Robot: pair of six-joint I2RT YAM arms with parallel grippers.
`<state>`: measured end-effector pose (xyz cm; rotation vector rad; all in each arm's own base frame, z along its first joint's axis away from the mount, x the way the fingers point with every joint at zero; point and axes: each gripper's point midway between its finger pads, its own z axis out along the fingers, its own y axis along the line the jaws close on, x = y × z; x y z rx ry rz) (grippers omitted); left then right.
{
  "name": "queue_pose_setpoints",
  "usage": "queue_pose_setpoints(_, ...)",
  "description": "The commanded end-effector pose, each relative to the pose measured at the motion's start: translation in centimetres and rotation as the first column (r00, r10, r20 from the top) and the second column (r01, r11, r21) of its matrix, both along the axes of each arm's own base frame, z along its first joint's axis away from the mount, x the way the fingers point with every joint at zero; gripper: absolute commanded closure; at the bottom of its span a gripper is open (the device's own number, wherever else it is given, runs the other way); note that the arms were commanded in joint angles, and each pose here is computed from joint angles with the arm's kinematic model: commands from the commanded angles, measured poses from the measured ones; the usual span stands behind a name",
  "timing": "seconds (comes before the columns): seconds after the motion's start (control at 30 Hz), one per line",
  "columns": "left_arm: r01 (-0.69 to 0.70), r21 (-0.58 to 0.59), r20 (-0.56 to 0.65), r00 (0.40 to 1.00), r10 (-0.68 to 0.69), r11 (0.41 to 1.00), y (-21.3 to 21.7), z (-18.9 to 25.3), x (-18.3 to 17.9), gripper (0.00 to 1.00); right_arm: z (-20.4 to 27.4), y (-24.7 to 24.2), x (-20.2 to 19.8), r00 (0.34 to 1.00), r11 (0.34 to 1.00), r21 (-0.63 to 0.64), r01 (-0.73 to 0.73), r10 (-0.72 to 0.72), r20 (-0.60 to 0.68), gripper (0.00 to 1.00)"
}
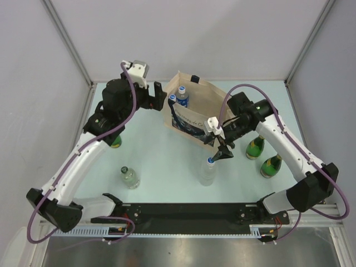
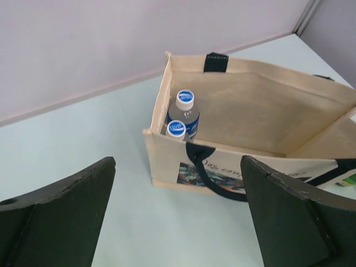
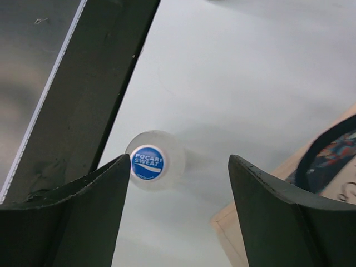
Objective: Place the beverage into the canvas bag
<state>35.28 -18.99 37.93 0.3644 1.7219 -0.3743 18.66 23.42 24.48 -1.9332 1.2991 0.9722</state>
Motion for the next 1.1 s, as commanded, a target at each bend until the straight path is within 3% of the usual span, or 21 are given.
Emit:
queue_pose_setpoints(0.0, -0.069, -0.051, -0.003, 0.998, 0.068, 0.996, 1.7, -0.7, -0.9, 0.00, -1.5, -1.1, -2.5, 0.997, 0.997, -0.073, -0.028, 0.023, -0.070, 0.24)
queue_pose_setpoints(0.43, -0.109, -0.067, -0.004, 0.994, 0.109, 0.992, 3.8, -1.3, -3.0, 0.00, -4.7, -1.3, -3.8, 0.995, 0.982, -0.174, -0.079, 0.068, -0.072, 0.29)
queue_pose_setpoints(1.07, -0.120, -0.070, -0.011, 0.993, 0.119, 0.990, 4.2, -1.6, -3.5, 0.00, -5.5, -0.6, -2.9, 0.997, 0.980, -0.192, -0.055, 0.044, -0.062, 0.45)
